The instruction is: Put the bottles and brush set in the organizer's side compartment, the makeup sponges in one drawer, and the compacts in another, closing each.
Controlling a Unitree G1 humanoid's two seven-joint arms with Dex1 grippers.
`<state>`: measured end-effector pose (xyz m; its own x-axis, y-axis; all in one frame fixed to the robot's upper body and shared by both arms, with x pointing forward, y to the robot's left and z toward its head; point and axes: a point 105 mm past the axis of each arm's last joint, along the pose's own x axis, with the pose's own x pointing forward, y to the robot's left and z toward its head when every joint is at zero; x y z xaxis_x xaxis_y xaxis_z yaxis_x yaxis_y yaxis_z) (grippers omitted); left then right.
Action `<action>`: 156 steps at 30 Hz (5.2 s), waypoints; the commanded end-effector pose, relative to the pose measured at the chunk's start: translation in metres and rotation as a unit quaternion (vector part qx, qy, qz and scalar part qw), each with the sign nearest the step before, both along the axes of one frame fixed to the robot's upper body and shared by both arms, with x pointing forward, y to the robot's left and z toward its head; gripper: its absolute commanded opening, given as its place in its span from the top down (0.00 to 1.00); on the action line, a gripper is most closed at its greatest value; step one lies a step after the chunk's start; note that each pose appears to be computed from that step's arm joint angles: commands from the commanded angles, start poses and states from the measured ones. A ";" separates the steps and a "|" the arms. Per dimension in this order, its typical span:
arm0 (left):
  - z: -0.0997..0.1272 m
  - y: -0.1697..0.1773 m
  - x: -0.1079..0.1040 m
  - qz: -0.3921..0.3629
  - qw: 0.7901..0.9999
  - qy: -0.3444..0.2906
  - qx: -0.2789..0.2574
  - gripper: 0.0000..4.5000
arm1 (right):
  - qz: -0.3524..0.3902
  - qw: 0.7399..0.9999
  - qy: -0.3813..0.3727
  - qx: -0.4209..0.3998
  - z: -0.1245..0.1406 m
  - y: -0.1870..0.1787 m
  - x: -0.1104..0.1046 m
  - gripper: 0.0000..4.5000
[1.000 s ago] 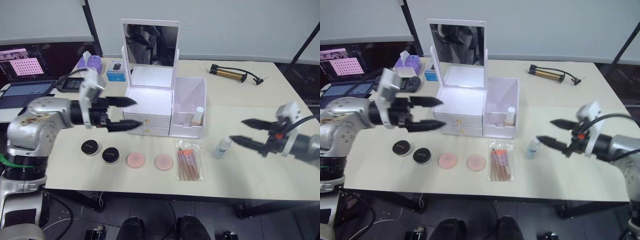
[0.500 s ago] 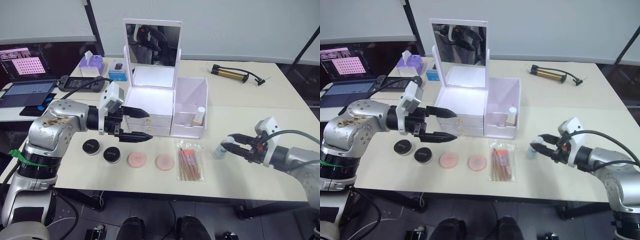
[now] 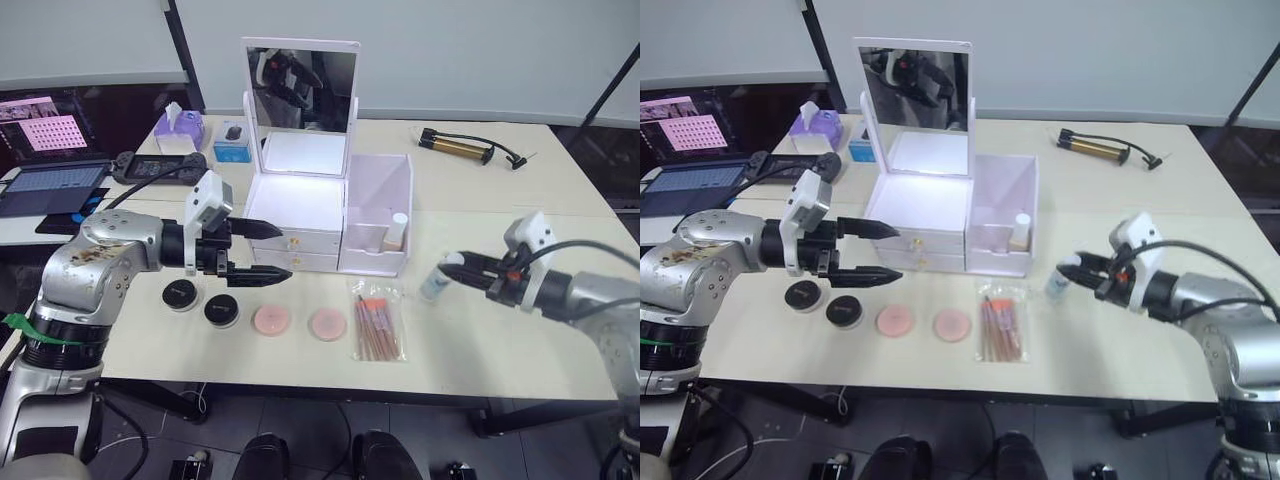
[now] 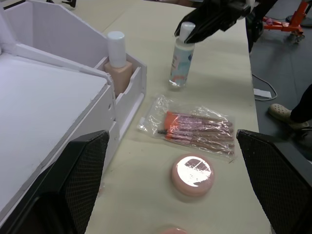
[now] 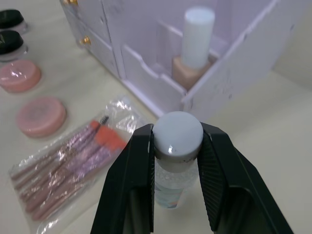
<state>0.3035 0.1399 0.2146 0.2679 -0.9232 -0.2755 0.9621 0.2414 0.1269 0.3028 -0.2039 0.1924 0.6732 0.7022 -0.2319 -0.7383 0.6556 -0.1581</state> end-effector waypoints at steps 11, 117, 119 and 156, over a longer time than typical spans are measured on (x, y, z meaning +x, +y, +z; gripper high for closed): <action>0.001 0.038 -0.005 0.134 0.989 -0.052 -0.035 0.00 | 0.185 0.977 -0.101 -0.035 0.098 0.063 0.040 0.80; -0.051 -0.082 -0.010 -0.131 0.987 0.031 0.089 1.00 | -0.035 0.901 0.418 0.109 -0.066 0.037 -0.030 0.00; -0.061 -0.088 -0.009 -0.135 0.984 0.026 0.111 1.00 | -0.048 0.898 0.424 0.109 -0.072 0.036 -0.028 0.00; -0.123 -0.128 0.015 -0.067 0.969 -0.039 0.236 1.00 | -0.040 0.815 0.532 0.227 -0.134 0.084 -0.021 0.13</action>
